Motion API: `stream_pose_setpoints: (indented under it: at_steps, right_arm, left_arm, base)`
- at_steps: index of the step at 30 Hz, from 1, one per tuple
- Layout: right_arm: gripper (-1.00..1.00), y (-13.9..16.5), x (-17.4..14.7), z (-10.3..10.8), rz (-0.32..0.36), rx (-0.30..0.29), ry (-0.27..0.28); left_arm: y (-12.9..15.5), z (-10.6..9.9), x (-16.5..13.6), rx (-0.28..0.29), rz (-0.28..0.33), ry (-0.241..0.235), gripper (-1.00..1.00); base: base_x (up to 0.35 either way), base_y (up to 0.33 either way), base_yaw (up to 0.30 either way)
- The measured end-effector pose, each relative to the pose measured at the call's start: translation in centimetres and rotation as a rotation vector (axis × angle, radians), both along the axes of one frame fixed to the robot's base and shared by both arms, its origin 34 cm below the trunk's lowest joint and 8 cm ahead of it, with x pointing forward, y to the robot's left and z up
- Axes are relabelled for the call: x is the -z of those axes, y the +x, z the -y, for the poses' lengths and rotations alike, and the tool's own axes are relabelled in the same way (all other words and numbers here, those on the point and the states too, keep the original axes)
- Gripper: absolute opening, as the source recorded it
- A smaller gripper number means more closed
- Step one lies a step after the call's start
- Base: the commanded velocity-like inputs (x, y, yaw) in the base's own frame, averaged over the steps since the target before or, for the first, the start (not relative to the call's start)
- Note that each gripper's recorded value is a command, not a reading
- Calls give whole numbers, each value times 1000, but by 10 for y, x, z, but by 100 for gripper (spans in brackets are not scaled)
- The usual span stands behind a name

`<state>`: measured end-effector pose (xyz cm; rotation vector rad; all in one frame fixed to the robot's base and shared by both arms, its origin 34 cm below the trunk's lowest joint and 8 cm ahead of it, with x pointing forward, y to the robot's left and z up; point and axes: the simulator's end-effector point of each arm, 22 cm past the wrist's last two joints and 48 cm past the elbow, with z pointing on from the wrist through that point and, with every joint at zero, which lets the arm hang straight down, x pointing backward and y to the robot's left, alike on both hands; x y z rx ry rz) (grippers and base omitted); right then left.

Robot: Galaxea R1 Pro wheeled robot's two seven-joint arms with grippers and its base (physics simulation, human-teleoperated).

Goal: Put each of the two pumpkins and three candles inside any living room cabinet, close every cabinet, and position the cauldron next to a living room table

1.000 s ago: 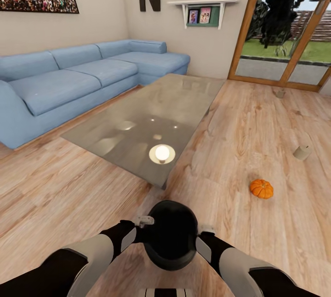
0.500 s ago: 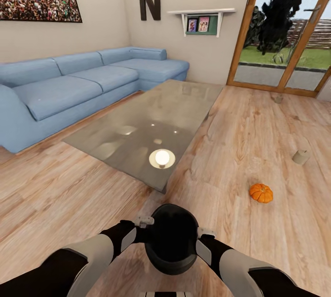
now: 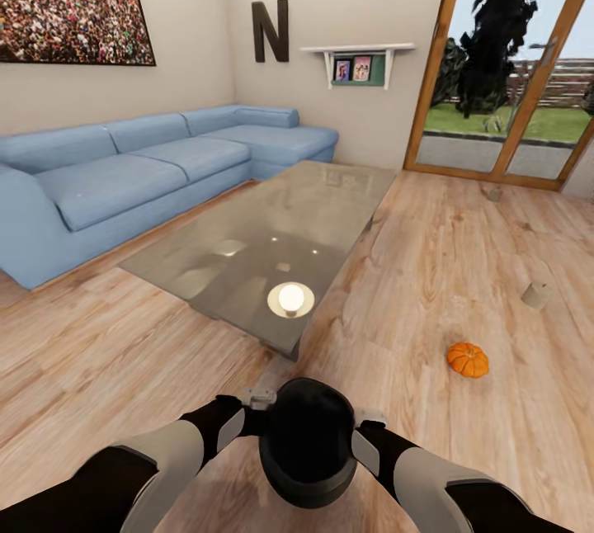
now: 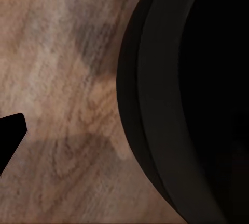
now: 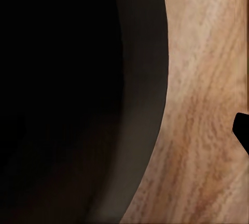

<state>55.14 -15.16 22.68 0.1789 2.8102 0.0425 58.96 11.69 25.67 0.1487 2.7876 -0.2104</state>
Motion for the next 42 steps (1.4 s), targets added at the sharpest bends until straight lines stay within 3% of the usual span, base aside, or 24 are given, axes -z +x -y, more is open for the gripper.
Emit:
stream_pose_setpoints:
  at_steps: [22,42]
  right_arm:
    - [100,17,-43,-1,61,-7,1]
    - [100,37,-87,0,156,-2,1]
  left_arm:
    - [19,0,-48,-1,85,0,100]
    - [34,0,-94,-1,166,-1,100]
  base:
    - [0,0,0]
    - [0,0,0]
